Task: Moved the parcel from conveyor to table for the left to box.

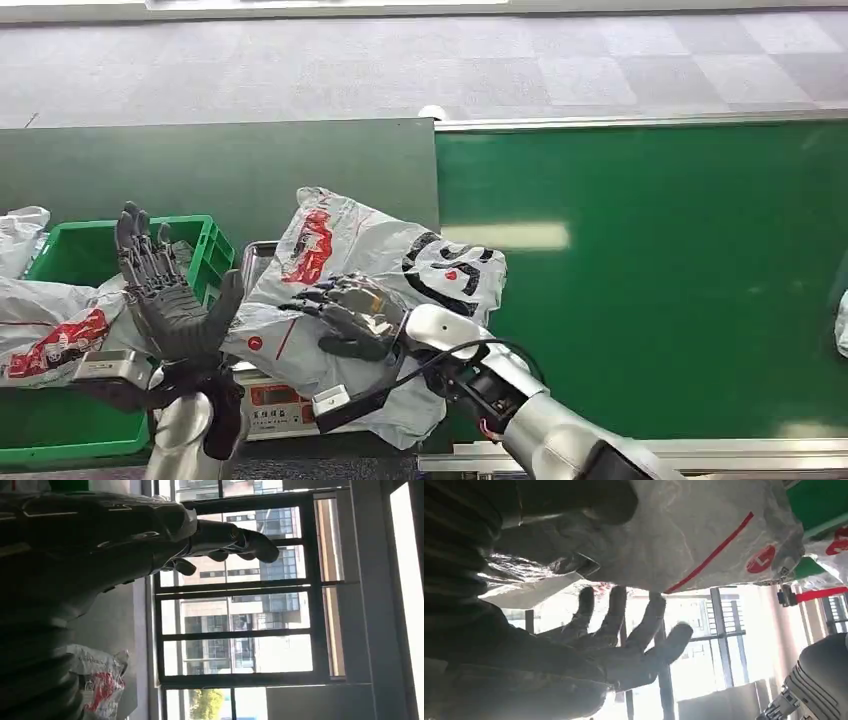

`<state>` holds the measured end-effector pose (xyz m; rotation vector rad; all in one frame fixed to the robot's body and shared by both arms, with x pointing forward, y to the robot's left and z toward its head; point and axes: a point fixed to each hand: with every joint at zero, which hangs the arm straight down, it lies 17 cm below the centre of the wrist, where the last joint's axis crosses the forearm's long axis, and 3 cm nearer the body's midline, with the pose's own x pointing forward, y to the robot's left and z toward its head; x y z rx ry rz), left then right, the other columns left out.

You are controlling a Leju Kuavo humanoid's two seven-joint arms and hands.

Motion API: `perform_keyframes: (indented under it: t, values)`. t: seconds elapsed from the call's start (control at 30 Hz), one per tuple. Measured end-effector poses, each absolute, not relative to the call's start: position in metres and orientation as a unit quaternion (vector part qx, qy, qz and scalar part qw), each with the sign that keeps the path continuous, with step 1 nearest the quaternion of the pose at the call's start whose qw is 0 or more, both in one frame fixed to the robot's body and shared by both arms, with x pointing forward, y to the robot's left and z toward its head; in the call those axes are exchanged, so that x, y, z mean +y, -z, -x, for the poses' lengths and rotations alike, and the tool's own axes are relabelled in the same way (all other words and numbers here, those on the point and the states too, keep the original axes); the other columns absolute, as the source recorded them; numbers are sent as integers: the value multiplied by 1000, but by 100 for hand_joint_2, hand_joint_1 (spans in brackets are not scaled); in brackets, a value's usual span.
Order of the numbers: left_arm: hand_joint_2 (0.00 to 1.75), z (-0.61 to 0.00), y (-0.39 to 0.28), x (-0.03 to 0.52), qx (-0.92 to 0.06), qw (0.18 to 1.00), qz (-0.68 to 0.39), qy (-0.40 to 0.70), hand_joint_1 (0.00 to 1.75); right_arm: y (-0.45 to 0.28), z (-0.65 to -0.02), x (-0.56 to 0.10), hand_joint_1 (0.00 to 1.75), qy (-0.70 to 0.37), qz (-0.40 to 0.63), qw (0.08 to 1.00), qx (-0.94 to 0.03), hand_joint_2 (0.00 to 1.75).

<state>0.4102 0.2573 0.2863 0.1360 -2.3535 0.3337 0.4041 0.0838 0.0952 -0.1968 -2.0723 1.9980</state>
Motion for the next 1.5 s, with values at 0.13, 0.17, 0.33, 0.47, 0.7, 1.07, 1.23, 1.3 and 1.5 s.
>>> perform_keyframes:
  t: [0.13, 0.17, 0.33, 0.47, 0.7, 1.07, 1.23, 1.3, 1.5]
  values:
    - [175, -411, -286, 256, -918, 372, -52, -129, 0, -96, -405, 83, 17, -685, 68, 129, -714, 175]
    - [175, -411, -286, 256, -918, 372, -52, -129, 0, -96, -405, 83, 7, -685, 67, 129, -714, 175]
    - [175, -411, -286, 256, -918, 372, -52, -129, 0, -97, -405, 83, 0, -683, 68, 129, -716, 175]
    - [175, -412, -285, 255, -918, 373, -50, -128, 0, -110, -404, 86, 0, -665, 83, 103, -735, 175]
    - [175, -414, -285, 254, -917, 374, -49, -128, 0, -150, -394, 94, 0, -601, 100, 61, -791, 175]
    - [175, -411, -279, 257, -914, 380, -57, -132, 0, -228, -382, 83, 0, -460, 77, 96, -880, 175]
    - [175, -406, -276, 262, -912, 381, -64, -136, 0, -256, -385, 60, 0, -394, 77, 123, -908, 175]
    - [175, -402, -275, 266, -911, 381, -69, -139, 0, -269, -392, 39, 0, -352, 82, 147, -921, 175]
    - [175, -391, -272, 272, -911, 381, -81, -136, 0, -291, -424, -49, 0, -220, 80, 251, -939, 175]
